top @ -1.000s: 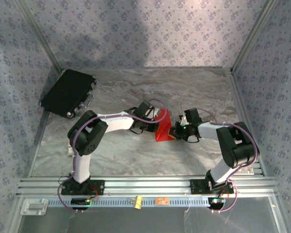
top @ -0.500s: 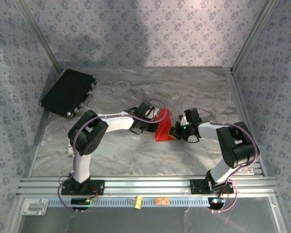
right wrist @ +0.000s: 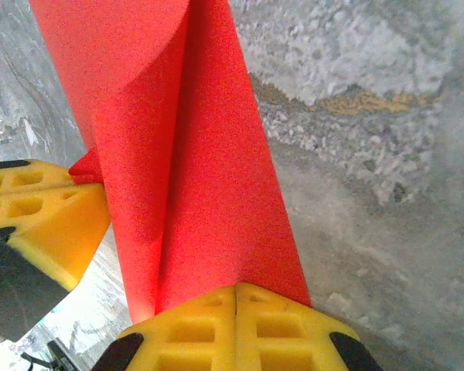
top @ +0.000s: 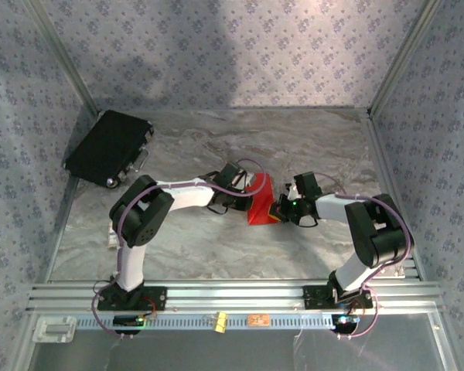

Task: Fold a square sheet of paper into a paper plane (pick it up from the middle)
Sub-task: Fold the triangle a second time at the center of the table.

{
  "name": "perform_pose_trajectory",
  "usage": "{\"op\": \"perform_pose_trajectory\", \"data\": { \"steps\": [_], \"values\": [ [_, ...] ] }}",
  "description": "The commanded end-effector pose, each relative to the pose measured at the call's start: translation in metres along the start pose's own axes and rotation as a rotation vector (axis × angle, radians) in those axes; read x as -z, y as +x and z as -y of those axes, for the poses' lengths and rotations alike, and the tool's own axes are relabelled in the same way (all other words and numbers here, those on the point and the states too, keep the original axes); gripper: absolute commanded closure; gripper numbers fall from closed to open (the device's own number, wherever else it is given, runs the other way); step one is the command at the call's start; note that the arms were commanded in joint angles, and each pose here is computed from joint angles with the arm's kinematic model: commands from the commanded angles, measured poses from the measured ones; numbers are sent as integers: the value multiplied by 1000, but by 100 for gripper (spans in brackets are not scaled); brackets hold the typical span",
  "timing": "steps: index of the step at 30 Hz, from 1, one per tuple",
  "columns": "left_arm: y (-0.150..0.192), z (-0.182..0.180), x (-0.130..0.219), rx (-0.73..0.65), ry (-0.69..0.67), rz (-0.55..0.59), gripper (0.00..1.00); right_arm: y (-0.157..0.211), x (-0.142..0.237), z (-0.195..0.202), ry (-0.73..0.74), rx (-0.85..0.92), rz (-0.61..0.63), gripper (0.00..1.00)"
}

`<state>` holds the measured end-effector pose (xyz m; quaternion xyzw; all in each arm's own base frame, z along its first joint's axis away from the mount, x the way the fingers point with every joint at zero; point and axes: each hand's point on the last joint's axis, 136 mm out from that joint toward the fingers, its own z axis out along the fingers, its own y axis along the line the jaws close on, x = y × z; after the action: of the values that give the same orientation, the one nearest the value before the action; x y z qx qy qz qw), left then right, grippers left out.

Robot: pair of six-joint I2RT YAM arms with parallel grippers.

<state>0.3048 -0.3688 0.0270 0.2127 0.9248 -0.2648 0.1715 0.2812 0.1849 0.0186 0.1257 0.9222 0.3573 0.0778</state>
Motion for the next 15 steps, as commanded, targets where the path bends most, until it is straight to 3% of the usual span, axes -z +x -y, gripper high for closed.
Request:
{"op": "perform_pose_trajectory", "data": {
  "steps": [1,15],
  "values": [
    [-2,-6,-3,1,-24,3,100,8,-1,13,54,-21,-38,95],
    [2,-6,-5,3,-16,-6,100,8,0,12,54,-21,-35,95]
  ]
}}
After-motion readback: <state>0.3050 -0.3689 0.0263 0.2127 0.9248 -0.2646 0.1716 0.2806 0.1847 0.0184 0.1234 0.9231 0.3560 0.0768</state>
